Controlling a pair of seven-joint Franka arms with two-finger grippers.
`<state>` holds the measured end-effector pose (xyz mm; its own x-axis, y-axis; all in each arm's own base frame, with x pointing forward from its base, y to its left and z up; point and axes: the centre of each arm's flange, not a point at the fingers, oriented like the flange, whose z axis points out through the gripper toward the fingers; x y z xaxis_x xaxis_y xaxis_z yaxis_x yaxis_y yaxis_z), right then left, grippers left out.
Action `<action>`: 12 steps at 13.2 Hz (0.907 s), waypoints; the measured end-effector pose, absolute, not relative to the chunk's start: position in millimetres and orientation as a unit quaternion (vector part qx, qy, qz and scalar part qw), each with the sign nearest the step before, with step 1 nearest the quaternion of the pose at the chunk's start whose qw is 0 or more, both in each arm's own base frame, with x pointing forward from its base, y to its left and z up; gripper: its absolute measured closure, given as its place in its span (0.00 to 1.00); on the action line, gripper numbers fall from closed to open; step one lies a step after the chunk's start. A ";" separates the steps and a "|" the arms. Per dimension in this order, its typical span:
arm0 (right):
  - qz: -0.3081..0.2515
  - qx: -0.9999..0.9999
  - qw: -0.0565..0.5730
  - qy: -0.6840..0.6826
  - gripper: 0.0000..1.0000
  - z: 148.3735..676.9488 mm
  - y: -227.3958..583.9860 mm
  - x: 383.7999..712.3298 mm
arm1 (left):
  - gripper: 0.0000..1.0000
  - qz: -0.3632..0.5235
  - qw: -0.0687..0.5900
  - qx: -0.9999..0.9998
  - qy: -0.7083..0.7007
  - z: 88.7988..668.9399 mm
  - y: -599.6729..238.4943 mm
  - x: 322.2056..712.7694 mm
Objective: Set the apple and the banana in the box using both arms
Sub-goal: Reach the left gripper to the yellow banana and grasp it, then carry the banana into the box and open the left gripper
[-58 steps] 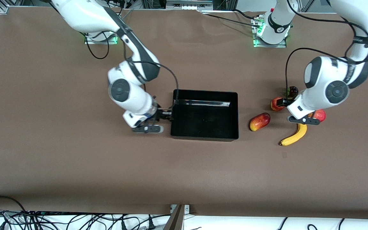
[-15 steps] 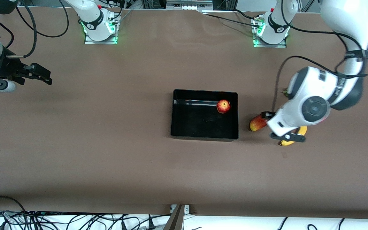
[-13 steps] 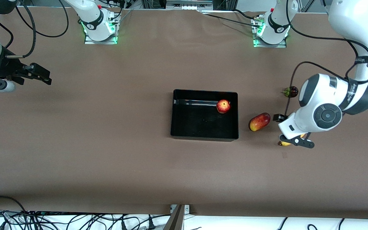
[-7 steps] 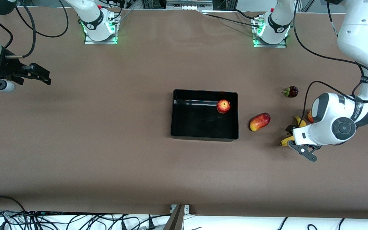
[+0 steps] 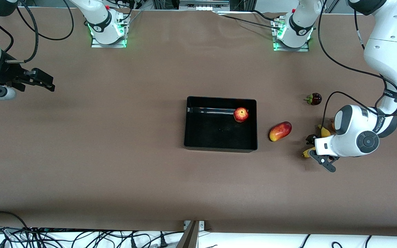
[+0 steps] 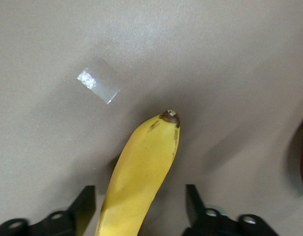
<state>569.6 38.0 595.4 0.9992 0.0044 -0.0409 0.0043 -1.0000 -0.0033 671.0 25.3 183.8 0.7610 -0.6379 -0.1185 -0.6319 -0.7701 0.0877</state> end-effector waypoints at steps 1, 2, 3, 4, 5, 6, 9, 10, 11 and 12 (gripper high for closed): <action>0.020 -1.000 0.002 -0.002 0.00 595.5 38.0 569.6 | 0.39 -0.069 0.021 0.938 -0.338 185.4 25.2 671.9; 0.020 -1.000 0.002 -0.002 0.00 595.5 38.0 569.6 | 0.49 -0.067 0.020 0.938 -0.339 187.0 24.9 672.7; 0.020 -1.000 0.001 -0.002 0.00 595.5 38.0 569.5 | 0.61 -0.066 0.020 0.938 -0.339 188.3 24.4 673.4; 0.020 -1.000 0.001 -0.002 0.00 595.6 37.9 569.5 | 0.65 -0.065 0.020 0.938 -0.339 189.3 24.2 673.9; 0.020 -1.000 0.001 -0.002 0.00 595.6 37.8 569.5 | 0.65 -0.062 0.019 0.939 -0.339 191.0 23.9 675.0; 0.020 -1.000 0.001 -0.002 0.00 595.6 37.8 569.5 | 0.65 -0.055 0.017 0.939 -0.340 196.6 22.5 678.1; 0.020 -1.000 -0.001 -0.002 0.00 595.7 37.2 569.5 | 0.65 -0.038 0.018 0.935 -0.352 255.8 -10.2 696.1; 0.020 -1.000 -0.002 -0.002 0.00 595.8 37.1 569.5 | 0.65 -0.049 0.024 0.937 -0.346 286.1 -27.5 699.4; 0.020 -1.000 -0.002 -0.002 0.00 596.0 36.9 569.5 | 0.65 -0.063 0.038 0.942 -0.329 315.0 -47.1 699.7; 0.019 -1.000 -0.003 -0.002 0.00 596.2 36.8 569.3 | 0.65 -0.072 0.054 0.948 -0.306 337.5 -70.8 698.1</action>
